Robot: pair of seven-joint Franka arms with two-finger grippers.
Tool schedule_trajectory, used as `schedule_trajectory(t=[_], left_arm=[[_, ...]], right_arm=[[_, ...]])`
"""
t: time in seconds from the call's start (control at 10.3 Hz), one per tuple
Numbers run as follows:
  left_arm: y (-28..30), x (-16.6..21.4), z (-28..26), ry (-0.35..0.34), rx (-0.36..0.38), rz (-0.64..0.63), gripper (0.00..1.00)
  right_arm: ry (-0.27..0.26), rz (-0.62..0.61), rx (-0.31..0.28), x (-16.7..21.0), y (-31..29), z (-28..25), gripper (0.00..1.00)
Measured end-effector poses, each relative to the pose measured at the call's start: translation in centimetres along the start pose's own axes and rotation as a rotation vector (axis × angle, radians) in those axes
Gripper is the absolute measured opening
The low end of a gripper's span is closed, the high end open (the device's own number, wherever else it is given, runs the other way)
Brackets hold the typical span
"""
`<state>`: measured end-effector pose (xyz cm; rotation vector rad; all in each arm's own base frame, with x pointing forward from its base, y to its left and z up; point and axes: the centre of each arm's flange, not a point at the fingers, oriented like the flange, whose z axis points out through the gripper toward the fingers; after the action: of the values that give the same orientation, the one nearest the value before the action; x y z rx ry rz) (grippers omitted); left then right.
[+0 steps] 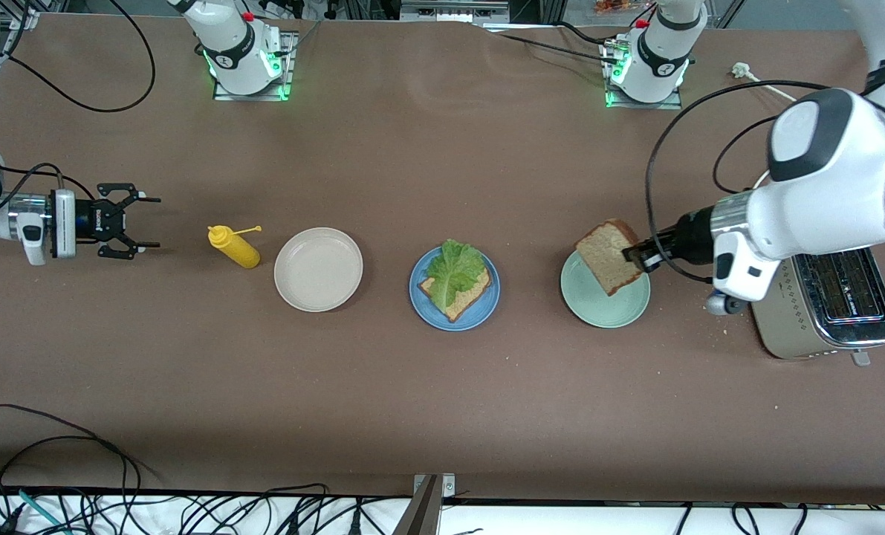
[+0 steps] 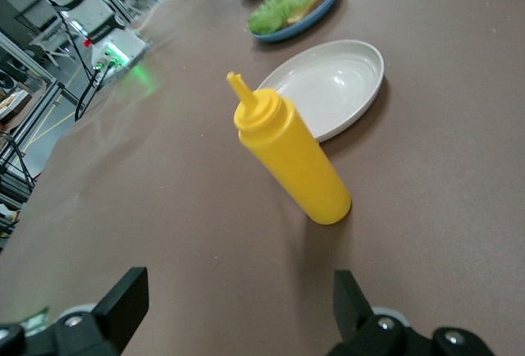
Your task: Make sandwich in blue plate with both arms
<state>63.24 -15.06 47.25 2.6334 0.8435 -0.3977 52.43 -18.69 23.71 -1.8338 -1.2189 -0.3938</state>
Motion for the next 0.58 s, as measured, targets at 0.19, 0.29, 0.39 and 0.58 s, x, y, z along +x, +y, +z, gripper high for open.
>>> schedule_trajectory(t=[0.19, 0.29, 0.39, 0.58], left_arm=[[2.7, -1.4, 2.4, 0.01, -0.039, -0.032, 0.09], [3.8, -2.0, 3.7, 0.008, -0.054, -0.031, 0.09], [4.8, -2.5, 5.1, 0.006, -0.08, -0.029, 0.09], [7.3, -3.5, 8.4, 0.013, -0.145, -0.041, 0.09]], right_arm=[[-0.146, 0.162, -0.016, 6.4, -0.9, -0.9, 1.0], [-0.239, 0.231, -0.052, 9.3, -1.8, -1.6, 1.0], [-0.32, 0.31, -0.103, 11.9, -3.0, -2.5, 1.0], [-0.427, 0.455, -0.22, 15.4, -5.1, -4.5, 1.0]])
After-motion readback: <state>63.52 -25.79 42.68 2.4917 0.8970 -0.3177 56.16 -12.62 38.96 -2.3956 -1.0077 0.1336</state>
